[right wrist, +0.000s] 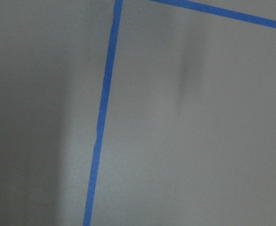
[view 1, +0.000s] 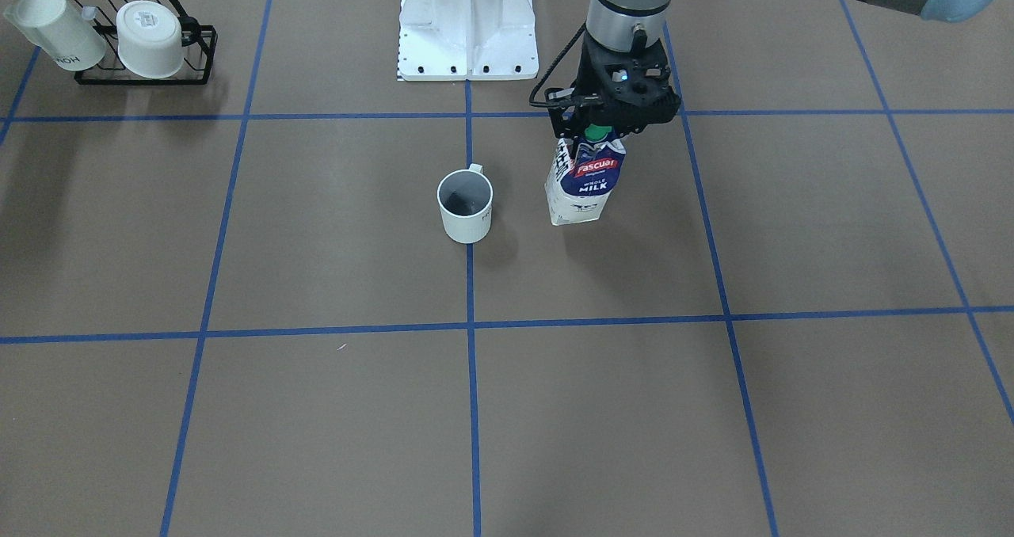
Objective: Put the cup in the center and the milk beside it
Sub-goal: 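Carry the blue milk carton with the left gripper toward the mug, then lower the milk carton beside the mug, nearer the robot's left arm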
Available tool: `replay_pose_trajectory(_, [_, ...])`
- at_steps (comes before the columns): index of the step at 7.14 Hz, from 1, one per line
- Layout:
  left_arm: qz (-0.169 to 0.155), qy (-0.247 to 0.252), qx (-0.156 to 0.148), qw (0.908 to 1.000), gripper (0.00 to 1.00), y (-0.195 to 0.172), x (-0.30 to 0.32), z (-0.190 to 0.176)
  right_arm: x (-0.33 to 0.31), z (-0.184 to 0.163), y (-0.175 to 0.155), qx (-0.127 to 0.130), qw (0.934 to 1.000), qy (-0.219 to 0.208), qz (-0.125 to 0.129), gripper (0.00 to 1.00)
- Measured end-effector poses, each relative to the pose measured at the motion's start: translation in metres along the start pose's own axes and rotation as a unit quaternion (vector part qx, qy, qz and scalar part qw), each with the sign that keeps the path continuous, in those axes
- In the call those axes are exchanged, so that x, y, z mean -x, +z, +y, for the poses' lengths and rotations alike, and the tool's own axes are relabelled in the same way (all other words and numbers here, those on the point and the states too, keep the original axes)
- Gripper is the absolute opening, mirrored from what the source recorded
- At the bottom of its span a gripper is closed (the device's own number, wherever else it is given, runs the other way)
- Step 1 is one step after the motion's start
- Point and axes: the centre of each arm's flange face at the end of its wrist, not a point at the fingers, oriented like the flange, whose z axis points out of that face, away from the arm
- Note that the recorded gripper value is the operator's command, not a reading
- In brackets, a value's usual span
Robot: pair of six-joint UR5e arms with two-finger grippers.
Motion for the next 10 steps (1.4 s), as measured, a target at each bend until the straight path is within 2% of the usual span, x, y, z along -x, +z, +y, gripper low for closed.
replay_pose_trajectory(3, [0.021,-0.01,0.002,0.9997,0.0,0.022,-0.022,0.007,0.0,0.0,0.0,0.0,1.0,0.0,0.0,1.0])
replay_pose_trajectory(4, [0.023,-0.011,0.005,0.9997,0.12,0.026,-0.025,0.011,0.0,0.0,0.0,0.0,1.0,0.0,0.0,1.0])
replay_pose_trajectory(5, [0.023,-0.011,0.006,0.9997,0.71,0.028,-0.026,0.013,0.0,0.0,0.0,0.0,1.0,0.0,0.0,1.0])
replay_pose_trajectory(6, [0.022,-0.01,0.007,0.9997,0.99,0.03,-0.026,0.014,0.0,0.0,0.0,0.0,1.0,0.0,0.0,1.0])
replay_pose_trajectory(8, [0.021,-0.007,-0.004,0.9998,0.99,0.029,-0.026,0.013,0.0,0.0,0.0,0.0,1.0,0.0,0.0,1.0])
replay_pose_trajectory(10, [0.033,0.005,-0.014,0.9993,0.99,0.011,-0.025,0.016,0.0,0.0,0.0,0.0,1.0,0.0,0.0,1.0])
